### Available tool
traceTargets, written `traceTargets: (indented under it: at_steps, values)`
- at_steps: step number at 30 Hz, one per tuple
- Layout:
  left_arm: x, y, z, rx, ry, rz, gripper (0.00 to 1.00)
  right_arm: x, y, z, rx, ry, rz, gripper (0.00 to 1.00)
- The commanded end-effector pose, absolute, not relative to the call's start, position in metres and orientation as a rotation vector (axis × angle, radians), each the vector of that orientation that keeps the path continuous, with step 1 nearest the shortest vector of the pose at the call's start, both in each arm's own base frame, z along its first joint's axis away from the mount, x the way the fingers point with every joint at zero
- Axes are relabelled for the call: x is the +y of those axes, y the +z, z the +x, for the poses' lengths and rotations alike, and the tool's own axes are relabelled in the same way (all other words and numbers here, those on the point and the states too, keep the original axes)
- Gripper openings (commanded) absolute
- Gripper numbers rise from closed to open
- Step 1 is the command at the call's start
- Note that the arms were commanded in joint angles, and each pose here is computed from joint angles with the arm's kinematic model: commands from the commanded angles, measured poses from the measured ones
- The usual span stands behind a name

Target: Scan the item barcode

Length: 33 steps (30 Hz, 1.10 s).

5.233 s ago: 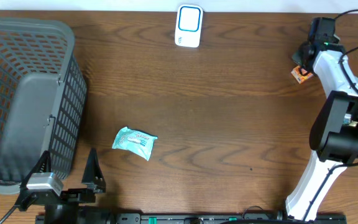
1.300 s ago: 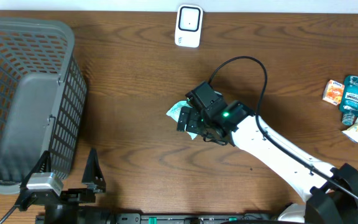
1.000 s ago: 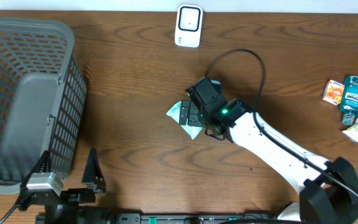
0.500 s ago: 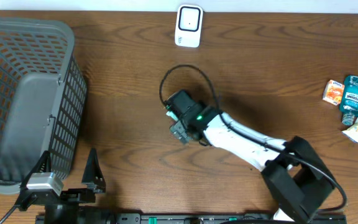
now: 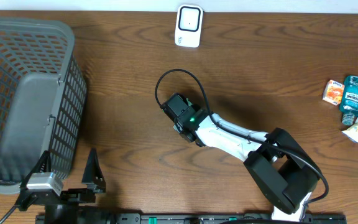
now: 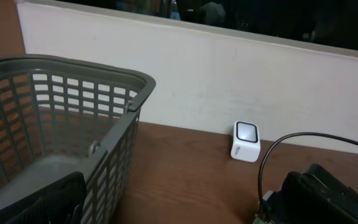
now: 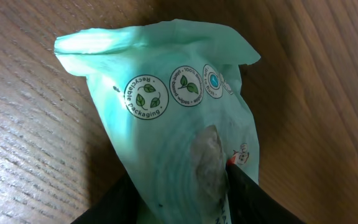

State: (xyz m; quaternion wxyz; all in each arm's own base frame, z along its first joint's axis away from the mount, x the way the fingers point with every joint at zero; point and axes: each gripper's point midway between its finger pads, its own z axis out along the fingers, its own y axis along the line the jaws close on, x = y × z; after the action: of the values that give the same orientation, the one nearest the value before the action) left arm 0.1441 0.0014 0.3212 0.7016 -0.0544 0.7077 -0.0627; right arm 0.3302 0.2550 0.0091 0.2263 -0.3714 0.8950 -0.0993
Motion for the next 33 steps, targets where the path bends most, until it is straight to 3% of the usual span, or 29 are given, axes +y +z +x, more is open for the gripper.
traceTargets:
  at_steps: [1,3,5,10,18,29,33]
  values:
    - [0.002,0.322,0.144,1.574,-0.127,-0.109,0.98,0.248,-0.013,0.325,2.522,-0.321,-1.017,0.27]
    - [0.002,0.322,0.144,1.574,-0.126,-0.110,0.98,0.246,-0.015,0.325,2.530,-0.323,-1.010,0.08]
    - [0.002,0.321,0.144,1.574,-0.126,-0.110,0.98,0.253,-0.010,0.324,2.566,-0.251,-0.958,0.01]
    - [0.002,0.321,0.144,1.574,-0.126,-0.109,0.98,0.287,0.032,0.304,2.722,0.238,-0.974,0.01]
    - [0.002,0.321,0.144,1.574,-0.126,-0.110,0.98,0.310,0.134,0.250,2.651,1.473,-1.069,0.01]
    - [0.002,0.322,0.144,1.574,-0.126,-0.110,0.98,0.312,0.203,0.225,2.495,2.178,-0.780,0.01]
    - [0.002,0.321,0.144,1.574,-0.126,-0.109,0.98,0.312,0.214,0.223,2.461,2.269,-0.731,0.01]
